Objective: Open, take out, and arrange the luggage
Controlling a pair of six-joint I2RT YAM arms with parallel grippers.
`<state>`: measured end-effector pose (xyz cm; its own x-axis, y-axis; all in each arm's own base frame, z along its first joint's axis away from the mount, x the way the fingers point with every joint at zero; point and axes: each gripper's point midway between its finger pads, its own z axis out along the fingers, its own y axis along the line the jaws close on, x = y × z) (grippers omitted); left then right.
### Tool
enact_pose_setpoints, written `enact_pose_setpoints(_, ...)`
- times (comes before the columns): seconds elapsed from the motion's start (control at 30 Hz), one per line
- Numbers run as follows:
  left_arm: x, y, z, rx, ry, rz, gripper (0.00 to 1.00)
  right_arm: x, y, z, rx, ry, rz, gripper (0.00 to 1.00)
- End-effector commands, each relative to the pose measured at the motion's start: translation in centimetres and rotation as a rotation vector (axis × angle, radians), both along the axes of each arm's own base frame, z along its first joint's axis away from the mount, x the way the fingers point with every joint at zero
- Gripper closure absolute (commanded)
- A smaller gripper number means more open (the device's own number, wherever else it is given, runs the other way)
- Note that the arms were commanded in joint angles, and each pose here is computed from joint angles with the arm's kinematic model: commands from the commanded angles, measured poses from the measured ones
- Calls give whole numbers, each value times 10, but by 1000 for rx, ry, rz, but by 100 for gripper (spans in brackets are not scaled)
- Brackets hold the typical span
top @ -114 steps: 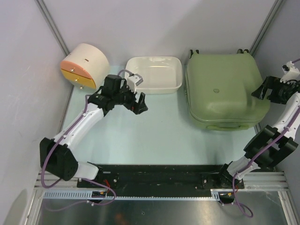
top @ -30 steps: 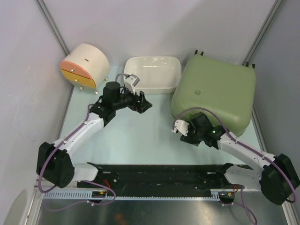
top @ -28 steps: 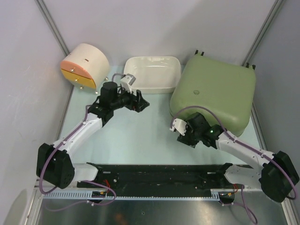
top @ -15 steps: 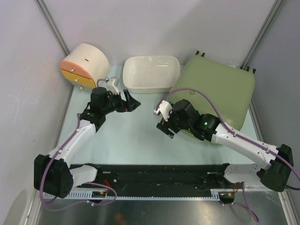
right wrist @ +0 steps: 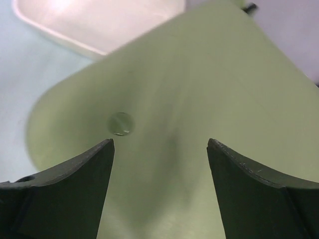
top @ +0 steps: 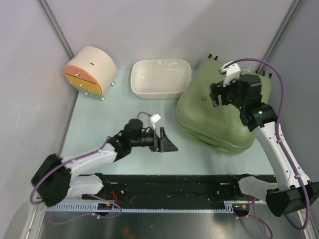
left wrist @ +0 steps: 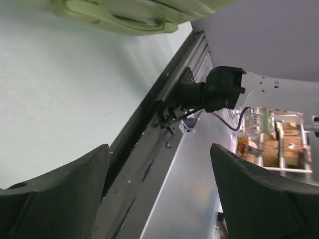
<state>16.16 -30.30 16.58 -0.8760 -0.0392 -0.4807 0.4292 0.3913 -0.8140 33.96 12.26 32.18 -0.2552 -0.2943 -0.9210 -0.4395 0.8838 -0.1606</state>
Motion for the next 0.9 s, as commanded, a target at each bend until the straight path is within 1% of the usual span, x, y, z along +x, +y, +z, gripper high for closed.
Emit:
enact_pose_setpoints(0.0,2,-55,19,-140,155,24,15,2,-33,28,84,-42,-51,19)
enact_pose_setpoints(0.03,5,-65,6,-123,207,42,17,4,-49,29,93,-41,-95,19)
enact_pose_setpoints(0.07,12,-72,12,-166,204,75,22,2,-55,31,97,-46,-110,19)
enact_pose_setpoints(0.1,11,-80,9,-180,262,92,25,0,-58,32,103,-45,-109,19)
enact_pose_setpoints(0.13,13,-87,10,-191,270,100,28,0,-63,32,107,-44,-121,19)
enact_pose_setpoints(0.17,15,-92,-1,-175,292,114,32,0,-74,32,109,-47,-151,19)
enact_pose_setpoints(0.2,14,-98,-4,-171,313,125,33,0,-76,33,115,-46,-147,18)
enact_pose_setpoints(0.23,16,-107,2,-182,309,121,33,0,-81,33,118,-49,-160,18)
enact_pose_setpoints(0.27,19,-112,-7,-163,321,126,34,2,-91,34,122,-51,-184,18)
enact_pose_setpoints(0.37,30,-131,-3,-180,336,157,34,5,-96,31,141,-40,-183,18)
enact_pose_setpoints(0.4,30,-137,-14,-161,363,170,34,6,-101,31,145,-41,-191,18)
enact_pose_setpoints(0.47,34,-145,-20,-155,388,192,34,8,-106,29,151,-35,-196,18)
enact_pose_setpoints(0.5,34,-148,-32,-136,419,204,34,8,-108,29,155,-32,-195,17)
enact_pose_setpoints(0.57,35,-150,-41,-121,442,222,34,10,-111,26,153,-25,-196,17)
enact_pose_setpoints(0.67,39,-154,-51,-110,479,253,32,12,-113,23,162,-15,-194,17)
enact_pose_setpoints(0.77,50,-154,-65,-107,534,339,35,13,-112,20,180,1,-191,16)
enact_pose_setpoints(0.87,68,-152,-67,-121,520,409,38,13,-111,17,186,16,-189,16)
